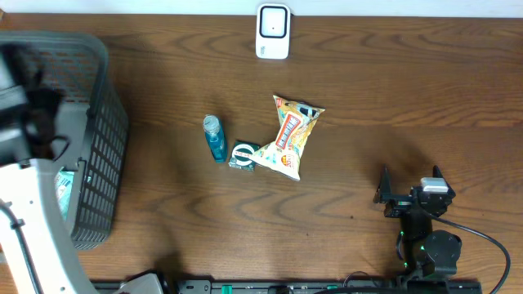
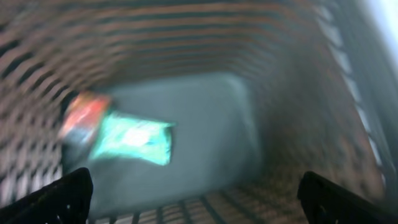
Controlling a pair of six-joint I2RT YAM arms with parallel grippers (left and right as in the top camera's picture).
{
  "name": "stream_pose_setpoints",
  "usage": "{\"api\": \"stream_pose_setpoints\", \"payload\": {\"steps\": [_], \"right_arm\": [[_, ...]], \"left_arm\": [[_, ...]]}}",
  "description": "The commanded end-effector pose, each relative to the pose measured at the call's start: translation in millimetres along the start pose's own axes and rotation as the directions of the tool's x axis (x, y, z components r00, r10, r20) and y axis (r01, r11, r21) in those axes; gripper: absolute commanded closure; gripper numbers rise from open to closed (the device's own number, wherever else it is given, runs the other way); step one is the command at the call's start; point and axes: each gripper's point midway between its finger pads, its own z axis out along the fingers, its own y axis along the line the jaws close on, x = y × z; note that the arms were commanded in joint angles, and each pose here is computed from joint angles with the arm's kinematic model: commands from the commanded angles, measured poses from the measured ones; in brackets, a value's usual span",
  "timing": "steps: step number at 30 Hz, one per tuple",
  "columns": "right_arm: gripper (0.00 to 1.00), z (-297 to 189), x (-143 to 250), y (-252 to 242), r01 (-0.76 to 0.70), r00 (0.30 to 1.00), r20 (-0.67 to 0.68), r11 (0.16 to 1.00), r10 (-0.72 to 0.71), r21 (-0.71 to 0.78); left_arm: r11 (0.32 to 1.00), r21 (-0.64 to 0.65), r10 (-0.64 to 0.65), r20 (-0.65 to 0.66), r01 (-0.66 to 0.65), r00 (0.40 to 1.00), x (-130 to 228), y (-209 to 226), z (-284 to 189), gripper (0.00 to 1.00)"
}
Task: Scan the item barcode
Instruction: 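Move the left gripper back into the basket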
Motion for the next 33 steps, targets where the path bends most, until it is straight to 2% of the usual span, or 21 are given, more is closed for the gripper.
{"api": "stream_pose_setpoints", "payload": {"steps": [1, 2, 5, 11, 18, 23, 27, 30, 33], "right_arm": [[0.01, 0, 0, 5, 0.016, 1.0, 0.002, 1.0, -0.016, -0.02], [0.01, 0, 0, 5, 0.016, 1.0, 0.002, 1.0, -0.016, -0.02], [0.01, 0, 0, 5, 0.016, 1.0, 0.002, 1.0, -0.016, -0.02], [0.01, 0, 0, 5, 0.016, 1.0, 0.002, 1.0, -0.016, -0.02], [0.01, 0, 0, 5, 0.016, 1.0, 0.002, 1.0, -0.016, -0.02], [0.01, 0, 0, 5, 0.016, 1.0, 0.002, 1.0, -0.016, -0.02], [0.01, 0, 0, 5, 0.016, 1.0, 0.002, 1.0, -0.016, -0.02], [0.01, 0, 0, 5, 0.016, 1.0, 0.002, 1.0, -0.016, -0.02], [0.01, 0, 0, 5, 0.016, 1.0, 0.002, 1.0, -0.016, -0.02]], "left_arm": [[0.837, -0.155, -0.52, 0.072, 0.525, 0.851, -13, 50, 15, 0.02], [0.804, -0.186, -0.559, 0.09, 0.565, 0.824, -14, 60, 20, 0.02], [0.772, -0.252, -0.575, 0.111, 0.583, 0.81, -15, 74, 36, 0.02], [0.74, -0.419, -0.542, 0.092, 0.526, 0.836, 4, 88, 82, 0.02], [0.694, -0.598, -0.503, -0.004, 0.401, 0.864, 43, 93, 136, 0.02], [0.629, -0.688, -0.543, -0.055, 0.362, 0.838, 73, 96, 160, 0.02], [0.527, -0.749, -0.601, 0.005, 0.401, 0.799, 87, 104, 166, 0.02], [0.48, -0.76, -0.628, 0.051, 0.439, 0.776, 91, 106, 172, 0.02], [0.492, -0.74, -0.635, 0.055, 0.459, 0.77, 92, 103, 182, 0.02]]}}
